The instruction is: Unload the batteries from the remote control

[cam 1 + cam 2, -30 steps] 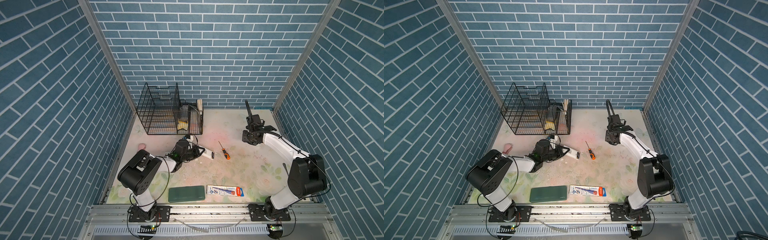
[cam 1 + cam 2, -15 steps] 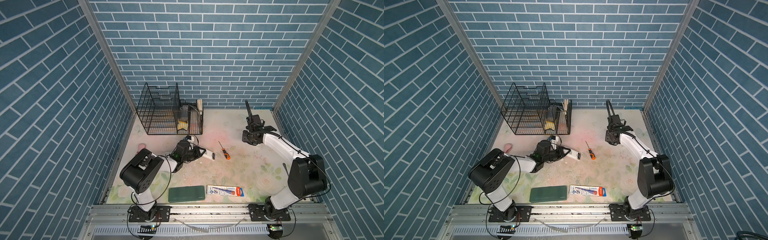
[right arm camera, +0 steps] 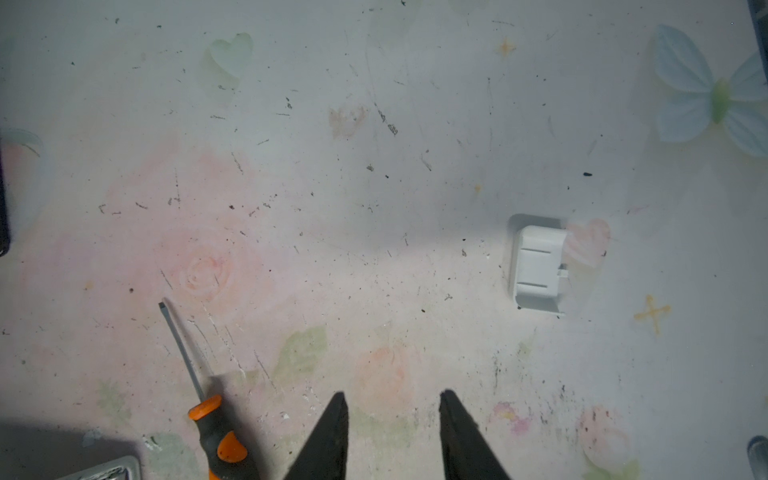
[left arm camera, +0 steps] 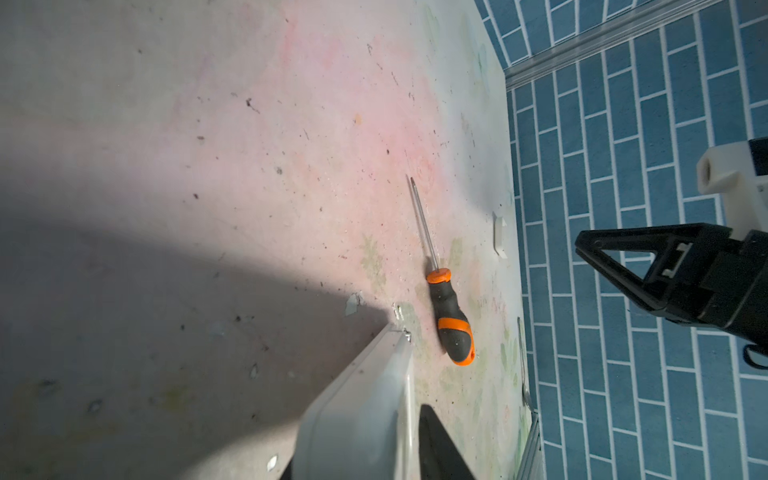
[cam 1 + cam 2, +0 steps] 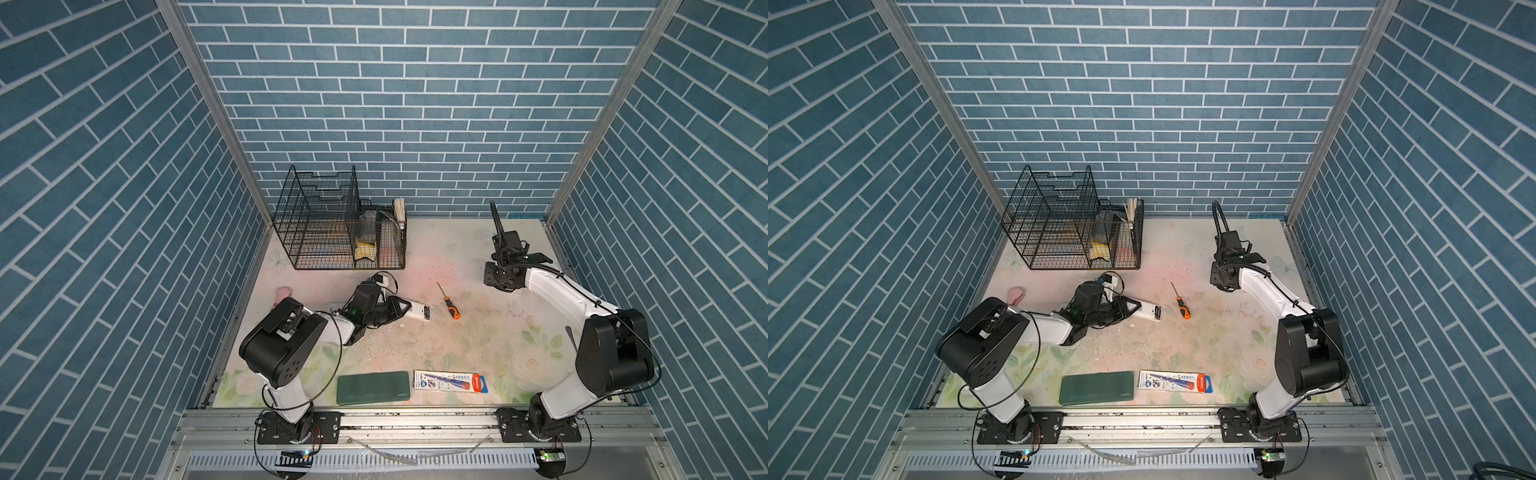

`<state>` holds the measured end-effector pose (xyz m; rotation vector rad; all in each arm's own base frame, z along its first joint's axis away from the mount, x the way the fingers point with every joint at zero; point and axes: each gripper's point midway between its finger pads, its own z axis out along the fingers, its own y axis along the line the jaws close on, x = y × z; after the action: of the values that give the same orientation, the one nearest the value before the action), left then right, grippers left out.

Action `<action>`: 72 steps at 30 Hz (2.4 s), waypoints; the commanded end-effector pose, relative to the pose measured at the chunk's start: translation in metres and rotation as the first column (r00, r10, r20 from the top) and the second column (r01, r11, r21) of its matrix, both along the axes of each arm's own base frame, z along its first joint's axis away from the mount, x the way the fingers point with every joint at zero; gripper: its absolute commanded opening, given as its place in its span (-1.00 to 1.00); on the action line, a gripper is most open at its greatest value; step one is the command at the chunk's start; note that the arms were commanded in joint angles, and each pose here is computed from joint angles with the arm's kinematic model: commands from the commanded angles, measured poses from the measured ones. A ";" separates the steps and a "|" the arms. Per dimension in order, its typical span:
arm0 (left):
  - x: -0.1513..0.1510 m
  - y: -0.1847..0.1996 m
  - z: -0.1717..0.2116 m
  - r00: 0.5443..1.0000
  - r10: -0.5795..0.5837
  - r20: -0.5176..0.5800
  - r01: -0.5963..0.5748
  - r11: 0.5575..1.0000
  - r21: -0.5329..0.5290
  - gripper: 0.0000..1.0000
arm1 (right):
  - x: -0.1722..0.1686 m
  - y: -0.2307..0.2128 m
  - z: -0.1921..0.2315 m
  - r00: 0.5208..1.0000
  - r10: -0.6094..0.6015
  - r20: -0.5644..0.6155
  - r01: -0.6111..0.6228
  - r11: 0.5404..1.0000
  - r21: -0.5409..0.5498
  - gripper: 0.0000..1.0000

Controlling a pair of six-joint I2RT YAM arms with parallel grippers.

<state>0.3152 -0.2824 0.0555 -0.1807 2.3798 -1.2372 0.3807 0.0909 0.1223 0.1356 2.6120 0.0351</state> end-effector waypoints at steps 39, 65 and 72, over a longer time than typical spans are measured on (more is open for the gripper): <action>-0.040 0.018 -0.026 0.996 -0.060 -0.058 0.074 0.955 0.288 0.03 | -0.015 0.019 -0.016 1.000 0.005 -0.019 -0.004 0.997 0.076 -0.22; -0.056 0.034 -0.026 0.995 -0.044 -0.086 0.072 0.931 0.359 0.15 | -0.013 0.035 -0.024 0.999 0.039 -0.036 -0.036 0.995 0.091 -0.22; -0.066 0.026 -0.029 0.994 -0.061 -0.095 0.091 0.933 0.349 0.15 | -0.016 0.038 -0.027 0.998 0.047 -0.040 -0.044 0.995 0.092 -0.22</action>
<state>0.2606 -0.2599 0.0340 -0.0345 2.6249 -0.8521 0.3707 0.1259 0.1065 0.0767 2.6298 0.1583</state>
